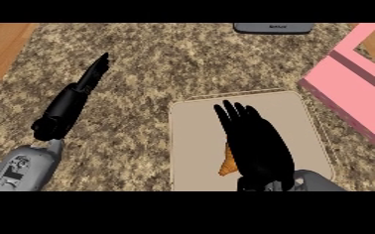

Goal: Pick the croissant from the tray and place it in the cardboard box

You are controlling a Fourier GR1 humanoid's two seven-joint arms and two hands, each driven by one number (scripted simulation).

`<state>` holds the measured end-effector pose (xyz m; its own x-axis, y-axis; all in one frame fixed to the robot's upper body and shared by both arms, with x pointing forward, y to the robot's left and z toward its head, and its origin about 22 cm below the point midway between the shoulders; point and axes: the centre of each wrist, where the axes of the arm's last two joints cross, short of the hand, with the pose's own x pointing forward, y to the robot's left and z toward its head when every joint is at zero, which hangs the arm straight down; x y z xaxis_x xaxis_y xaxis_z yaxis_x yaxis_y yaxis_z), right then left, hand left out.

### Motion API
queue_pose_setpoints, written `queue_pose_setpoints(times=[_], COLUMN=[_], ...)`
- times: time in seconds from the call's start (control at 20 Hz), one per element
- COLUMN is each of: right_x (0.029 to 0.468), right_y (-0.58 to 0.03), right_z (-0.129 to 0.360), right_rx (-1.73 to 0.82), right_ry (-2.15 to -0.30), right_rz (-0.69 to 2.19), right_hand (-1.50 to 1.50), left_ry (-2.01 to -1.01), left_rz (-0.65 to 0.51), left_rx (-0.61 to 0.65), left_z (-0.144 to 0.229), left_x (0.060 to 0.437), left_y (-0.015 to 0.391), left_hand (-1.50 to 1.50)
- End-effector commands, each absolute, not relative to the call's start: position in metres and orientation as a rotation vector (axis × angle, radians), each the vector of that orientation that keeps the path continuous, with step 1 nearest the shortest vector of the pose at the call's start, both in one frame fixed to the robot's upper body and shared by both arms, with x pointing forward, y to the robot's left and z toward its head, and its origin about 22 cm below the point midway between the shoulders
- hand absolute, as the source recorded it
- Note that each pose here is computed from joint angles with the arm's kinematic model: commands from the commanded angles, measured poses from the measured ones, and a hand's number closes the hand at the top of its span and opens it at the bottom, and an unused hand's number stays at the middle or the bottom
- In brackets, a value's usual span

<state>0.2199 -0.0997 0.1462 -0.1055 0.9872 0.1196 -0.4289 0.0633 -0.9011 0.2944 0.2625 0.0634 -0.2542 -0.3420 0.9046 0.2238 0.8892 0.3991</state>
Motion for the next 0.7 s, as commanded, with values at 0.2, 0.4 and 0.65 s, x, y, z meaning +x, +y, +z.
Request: queue_pose_setpoints(times=[0.2, 0.4, 0.65], right_x=[0.225, 0.224, 0.24], right_y=[-0.056, -0.063, -0.034], right_z=[0.128, 0.124, 0.115], right_rx=[-0.981, -1.006, -1.007], right_ry=[-0.758, -0.765, -0.704], right_rz=[1.382, 1.383, 1.426], right_hand=[-1.5, -1.5, -1.5], left_ry=[-1.754, -1.749, -1.728], left_rz=[-0.548, -0.53, -0.529], left_rx=[0.109, 0.125, 0.103], left_z=[0.073, 0.06, 0.054], left_x=[0.296, 0.295, 0.293], left_y=[0.27, 0.278, 0.265], left_hand=[0.0, 0.0, 0.0])
